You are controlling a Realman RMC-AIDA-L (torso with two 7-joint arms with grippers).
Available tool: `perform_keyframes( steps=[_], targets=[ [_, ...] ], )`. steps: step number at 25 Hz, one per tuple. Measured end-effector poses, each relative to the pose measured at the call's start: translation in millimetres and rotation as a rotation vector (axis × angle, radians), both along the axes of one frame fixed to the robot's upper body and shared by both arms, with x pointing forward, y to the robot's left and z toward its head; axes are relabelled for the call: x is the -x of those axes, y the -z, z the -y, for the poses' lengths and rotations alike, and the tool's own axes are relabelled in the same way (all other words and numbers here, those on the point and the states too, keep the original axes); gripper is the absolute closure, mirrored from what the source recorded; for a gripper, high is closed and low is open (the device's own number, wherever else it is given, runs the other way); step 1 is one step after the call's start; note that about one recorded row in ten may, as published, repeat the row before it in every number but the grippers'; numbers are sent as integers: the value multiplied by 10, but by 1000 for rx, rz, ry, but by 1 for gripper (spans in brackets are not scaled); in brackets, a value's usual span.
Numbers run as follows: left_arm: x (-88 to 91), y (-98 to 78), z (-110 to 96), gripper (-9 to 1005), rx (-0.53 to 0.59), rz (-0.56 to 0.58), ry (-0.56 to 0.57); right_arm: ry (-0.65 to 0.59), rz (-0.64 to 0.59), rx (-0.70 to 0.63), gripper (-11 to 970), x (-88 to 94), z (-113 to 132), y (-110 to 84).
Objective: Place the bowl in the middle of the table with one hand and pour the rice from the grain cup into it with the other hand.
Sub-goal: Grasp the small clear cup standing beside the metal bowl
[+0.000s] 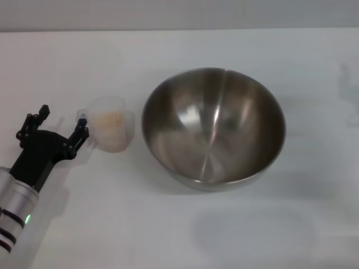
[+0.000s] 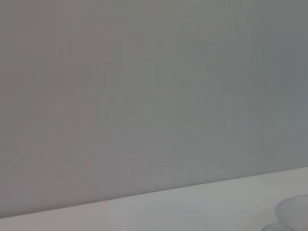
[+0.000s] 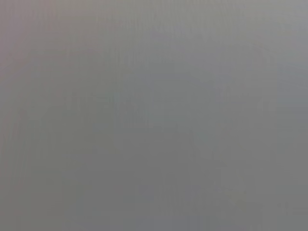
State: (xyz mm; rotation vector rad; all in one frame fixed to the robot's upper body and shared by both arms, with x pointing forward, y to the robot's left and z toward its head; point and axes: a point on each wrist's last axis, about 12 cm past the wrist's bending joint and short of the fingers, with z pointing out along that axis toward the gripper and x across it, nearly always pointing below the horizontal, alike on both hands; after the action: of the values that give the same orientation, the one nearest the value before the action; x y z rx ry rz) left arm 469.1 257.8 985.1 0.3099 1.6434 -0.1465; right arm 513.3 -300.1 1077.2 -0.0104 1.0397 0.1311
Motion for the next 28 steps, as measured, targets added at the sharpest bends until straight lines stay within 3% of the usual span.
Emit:
perform_keyframes(
  steps=[6,16,21,28],
  targets=[
    [-110,1,35,194,-15,-25,9,-2,1,-4,539,-5,-5,-3],
    [-124,-8,29,243,-6,-22,-8,0,0,-4,539,-11,-5,-4],
    [-114,-32,31,507,-1,1,-3,3,-6,-5,539,-22,-5,-1],
    [-160,-55,51,655,-6,11,8,0,-4,-4,539,-35,-10,-9]
  ],
)
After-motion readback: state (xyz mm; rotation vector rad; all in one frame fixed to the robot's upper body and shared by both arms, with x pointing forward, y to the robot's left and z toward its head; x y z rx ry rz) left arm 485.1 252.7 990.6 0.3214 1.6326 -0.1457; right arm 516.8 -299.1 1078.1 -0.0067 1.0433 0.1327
